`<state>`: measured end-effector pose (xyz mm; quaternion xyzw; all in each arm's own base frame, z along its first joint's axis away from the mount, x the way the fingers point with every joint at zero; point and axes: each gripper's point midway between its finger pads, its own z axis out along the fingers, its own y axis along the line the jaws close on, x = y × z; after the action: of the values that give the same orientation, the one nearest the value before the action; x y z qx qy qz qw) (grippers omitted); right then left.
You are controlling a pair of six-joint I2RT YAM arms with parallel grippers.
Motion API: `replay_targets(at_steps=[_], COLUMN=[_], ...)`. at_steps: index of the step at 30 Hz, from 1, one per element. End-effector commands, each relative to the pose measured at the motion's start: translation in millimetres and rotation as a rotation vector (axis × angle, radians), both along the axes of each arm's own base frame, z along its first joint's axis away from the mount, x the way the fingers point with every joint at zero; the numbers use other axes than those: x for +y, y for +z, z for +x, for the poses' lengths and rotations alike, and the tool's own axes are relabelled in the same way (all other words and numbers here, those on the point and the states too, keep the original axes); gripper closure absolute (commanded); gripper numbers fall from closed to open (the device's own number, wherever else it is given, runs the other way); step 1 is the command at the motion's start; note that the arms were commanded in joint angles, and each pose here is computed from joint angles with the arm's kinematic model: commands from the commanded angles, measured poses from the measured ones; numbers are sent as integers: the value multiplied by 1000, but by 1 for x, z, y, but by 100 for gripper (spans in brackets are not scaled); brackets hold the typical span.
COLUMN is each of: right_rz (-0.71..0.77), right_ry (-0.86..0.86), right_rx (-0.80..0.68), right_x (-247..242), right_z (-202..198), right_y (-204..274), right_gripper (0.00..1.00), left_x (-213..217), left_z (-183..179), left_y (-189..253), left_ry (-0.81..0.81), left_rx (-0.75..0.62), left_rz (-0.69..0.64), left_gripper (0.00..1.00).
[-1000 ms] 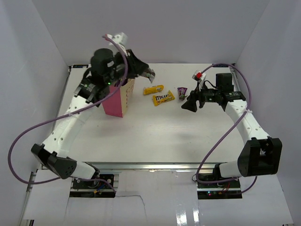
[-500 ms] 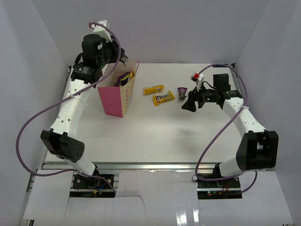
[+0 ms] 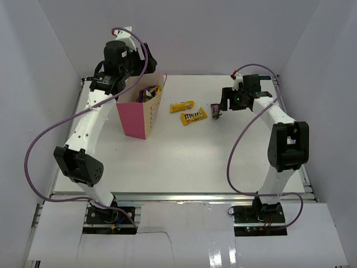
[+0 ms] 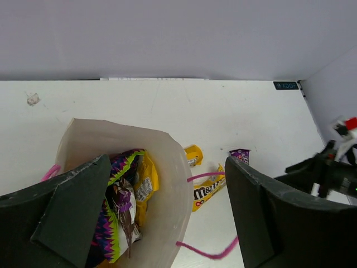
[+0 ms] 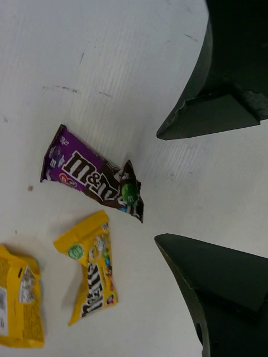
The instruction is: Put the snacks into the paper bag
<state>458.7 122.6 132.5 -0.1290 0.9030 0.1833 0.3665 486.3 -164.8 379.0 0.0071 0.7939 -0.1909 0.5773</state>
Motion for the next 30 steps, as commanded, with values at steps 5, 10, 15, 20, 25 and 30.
replay_targets(at_steps=[5,10,15,20,25,30], right_rz=[116,125,131,107,101,151], right_ry=[-127,-109,-94,-70,30,301], right_rx=[124,184,271,263,172,69], right_x=[21,34,38,34,28,38], right_z=[37,38,26,14,-14,-71], right_y=[-29,-58,-84,-82,-54,-26], right_gripper=[27,31,55,83,92,92], left_x=[20,11,-2,-28,-64,-109], left_z=[-89,-153,-181,-189,-193,-195], left_y=[84,56,22,-15,-29,-61], left_ry=[-18,-116,-187,-294,-372,-440], left_rx=[-179,-132,-64,62,107,195], left_rz=[-106,-271,-413,-539,-554,-581], left_gripper=[2,2,2,2,2,2])
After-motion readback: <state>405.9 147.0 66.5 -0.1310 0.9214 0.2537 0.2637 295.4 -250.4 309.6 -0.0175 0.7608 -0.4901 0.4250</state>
